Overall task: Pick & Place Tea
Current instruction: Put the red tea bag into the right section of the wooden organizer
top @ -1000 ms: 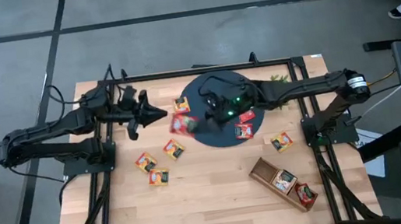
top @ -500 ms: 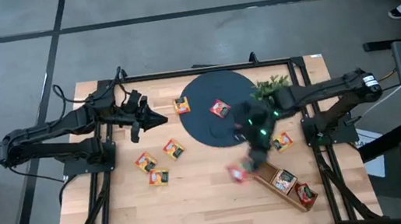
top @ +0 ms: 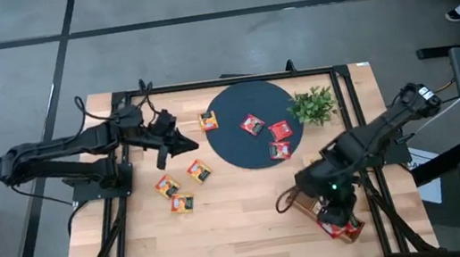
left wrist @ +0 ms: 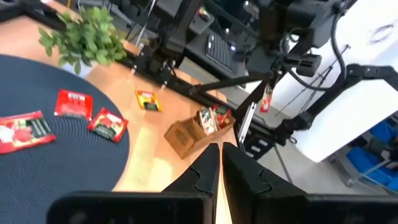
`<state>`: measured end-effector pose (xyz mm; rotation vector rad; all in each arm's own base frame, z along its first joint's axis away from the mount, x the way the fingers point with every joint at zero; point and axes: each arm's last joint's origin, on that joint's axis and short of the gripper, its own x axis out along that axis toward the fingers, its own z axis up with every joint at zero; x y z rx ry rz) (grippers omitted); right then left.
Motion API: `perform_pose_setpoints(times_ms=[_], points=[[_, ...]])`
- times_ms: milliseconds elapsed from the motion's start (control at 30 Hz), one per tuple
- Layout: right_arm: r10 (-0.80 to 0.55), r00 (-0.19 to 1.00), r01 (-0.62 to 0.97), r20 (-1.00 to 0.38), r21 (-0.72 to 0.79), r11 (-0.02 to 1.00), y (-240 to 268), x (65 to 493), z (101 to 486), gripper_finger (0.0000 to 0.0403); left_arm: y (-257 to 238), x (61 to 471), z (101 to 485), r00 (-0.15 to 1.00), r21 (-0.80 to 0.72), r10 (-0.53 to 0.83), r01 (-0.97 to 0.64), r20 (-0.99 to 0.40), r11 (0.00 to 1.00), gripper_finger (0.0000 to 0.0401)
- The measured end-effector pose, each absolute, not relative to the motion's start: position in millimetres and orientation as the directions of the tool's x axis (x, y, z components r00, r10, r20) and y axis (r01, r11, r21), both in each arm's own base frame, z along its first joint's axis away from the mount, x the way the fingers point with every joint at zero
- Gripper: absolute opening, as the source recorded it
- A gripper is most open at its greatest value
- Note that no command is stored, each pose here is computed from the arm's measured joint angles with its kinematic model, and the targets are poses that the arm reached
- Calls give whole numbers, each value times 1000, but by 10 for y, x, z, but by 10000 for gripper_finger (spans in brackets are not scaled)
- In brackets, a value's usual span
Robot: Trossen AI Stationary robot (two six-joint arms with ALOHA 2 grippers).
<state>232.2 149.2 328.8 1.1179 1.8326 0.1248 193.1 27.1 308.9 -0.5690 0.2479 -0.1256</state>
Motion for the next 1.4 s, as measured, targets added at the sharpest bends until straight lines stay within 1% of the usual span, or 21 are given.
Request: perform_pose_setpoints(times_ms=[133,333,500,633,867,967,1133,1300,1400], points=[[696,-137,704,-705,425,570,1615,2242,3276,0,245,1997,3034,953,-552,-204,48,-225,832,15],[661,-175,741,-730,344,576,1771,2120,3220,0,205,2063,2991,944,-555,-228,59,-240,830,15],[641,-222,753,-735,288,591,1883,2031,2996,0,171,2071,3013,945,-550,-243,86,-219,831,15],[643,-224,767,-732,275,580,1933,2012,2770,0,163,2074,3029,947,-551,-247,97,-203,829,13],[588,-299,817,-751,116,564,1940,1864,2465,0,163,2074,3030,948,-571,-246,90,-203,816,11],[588,-304,834,-750,89,544,1957,1829,2353,0,163,2074,3029,948,-580,-246,87,-202,810,9],[607,-273,870,-746,78,486,1970,1837,2228,0,167,2077,3039,953,-577,-232,81,-192,813,6],[587,-272,906,-763,3,424,1942,1816,2157,0,176,2079,3040,960,-581,-201,53,-193,812,6],[578,-264,915,-772,-11,403,1939,1817,2153,0,180,2080,3040,963,-578,-187,41,-194,815,6]])
